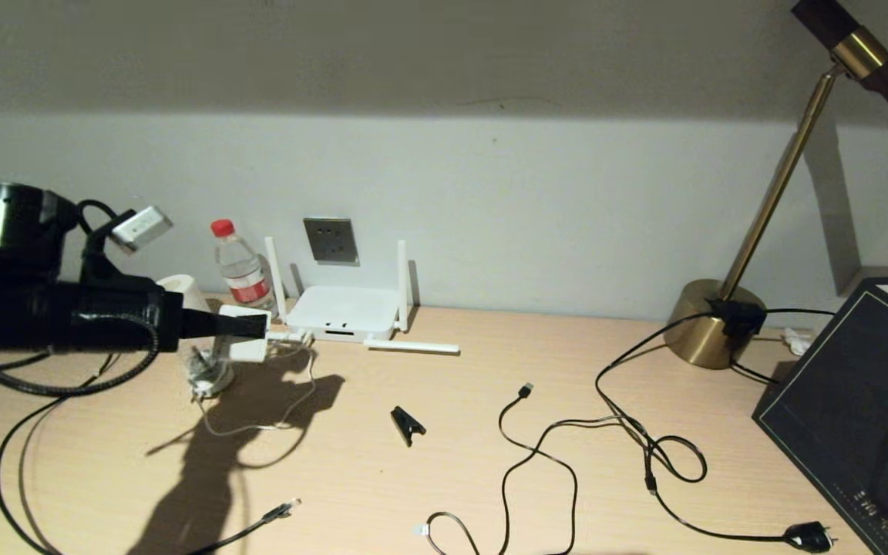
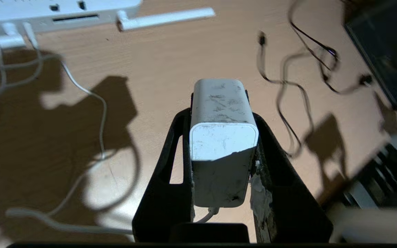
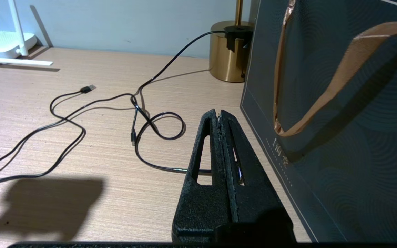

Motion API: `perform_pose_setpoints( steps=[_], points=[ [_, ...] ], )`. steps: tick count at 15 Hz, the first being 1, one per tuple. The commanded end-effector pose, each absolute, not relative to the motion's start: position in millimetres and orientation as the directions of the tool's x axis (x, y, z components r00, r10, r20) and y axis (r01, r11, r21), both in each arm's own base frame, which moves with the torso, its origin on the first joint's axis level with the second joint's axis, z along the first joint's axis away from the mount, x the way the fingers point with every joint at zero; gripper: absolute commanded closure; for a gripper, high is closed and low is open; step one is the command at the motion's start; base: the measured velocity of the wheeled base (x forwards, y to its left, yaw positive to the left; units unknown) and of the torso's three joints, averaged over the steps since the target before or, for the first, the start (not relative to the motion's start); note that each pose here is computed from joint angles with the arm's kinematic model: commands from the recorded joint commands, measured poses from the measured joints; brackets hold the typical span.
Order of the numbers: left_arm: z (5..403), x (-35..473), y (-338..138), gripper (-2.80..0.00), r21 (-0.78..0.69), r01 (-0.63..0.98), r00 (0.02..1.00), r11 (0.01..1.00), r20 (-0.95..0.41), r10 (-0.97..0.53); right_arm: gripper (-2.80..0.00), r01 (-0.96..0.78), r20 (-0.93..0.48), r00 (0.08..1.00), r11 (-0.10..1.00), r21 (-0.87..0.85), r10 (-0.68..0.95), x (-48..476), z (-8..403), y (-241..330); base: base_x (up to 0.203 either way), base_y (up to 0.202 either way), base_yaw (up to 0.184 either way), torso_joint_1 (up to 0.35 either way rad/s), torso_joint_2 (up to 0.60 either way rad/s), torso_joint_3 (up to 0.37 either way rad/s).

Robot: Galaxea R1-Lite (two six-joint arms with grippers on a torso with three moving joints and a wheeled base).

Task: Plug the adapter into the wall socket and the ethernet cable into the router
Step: Align plug and socket

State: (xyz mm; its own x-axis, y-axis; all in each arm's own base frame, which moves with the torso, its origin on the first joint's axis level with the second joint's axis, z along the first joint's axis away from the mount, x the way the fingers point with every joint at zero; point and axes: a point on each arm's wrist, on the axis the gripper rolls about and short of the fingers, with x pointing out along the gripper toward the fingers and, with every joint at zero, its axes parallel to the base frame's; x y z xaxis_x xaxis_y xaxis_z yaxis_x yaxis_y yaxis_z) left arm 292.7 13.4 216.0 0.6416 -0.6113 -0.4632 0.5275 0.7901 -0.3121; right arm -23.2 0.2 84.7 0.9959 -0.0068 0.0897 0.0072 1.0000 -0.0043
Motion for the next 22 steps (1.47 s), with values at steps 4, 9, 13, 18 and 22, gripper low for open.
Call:
perform_pose_setpoints(
  steps=[4,9,13,18,22],
  points=[
    [127.2,375.9,-28.3,0.00,-0.042,0.364,0.910,0.931,-0.195,-0.365,0.00,0.006,0.056,0.998,1.000,-0.005,-0.006,-20.4,75.0,0.2,0.000,0.000,0.000,0.000,0.00,0.000],
    [106.8,436.1,-57.6,0.00,0.090,0.204,0.970,0.975,0.114,-0.214,0.00,0.006,0.055,0.998,1.000,-0.005,-0.006,-20.4,74.9,0.2,0.000,0.000,0.000,0.000,0.00,0.000],
    [106.4,436.3,-58.5,0.00,0.115,0.158,0.959,0.981,0.219,-0.180,0.00,0.006,0.056,0.998,1.000,-0.005,-0.006,-20.4,75.0,0.2,0.000,0.000,0.000,0.000,0.00,0.000],
    [96.4,437.3,-55.4,0.00,0.088,0.155,0.952,0.984,0.252,-0.173,0.00,0.006,0.057,0.998,1.000,-0.005,-0.006,-20.4,75.1,0.2,0.000,0.000,0.000,0.000,0.00,0.000],
    [83.7,449.0,-56.6,0.00,0.049,0.164,0.945,0.985,0.280,-0.171,0.00,0.006,0.055,0.998,1.000,-0.005,-0.006,-20.4,74.9,0.2,0.000,0.000,0.000,0.000,0.00,0.000]
  ],
)
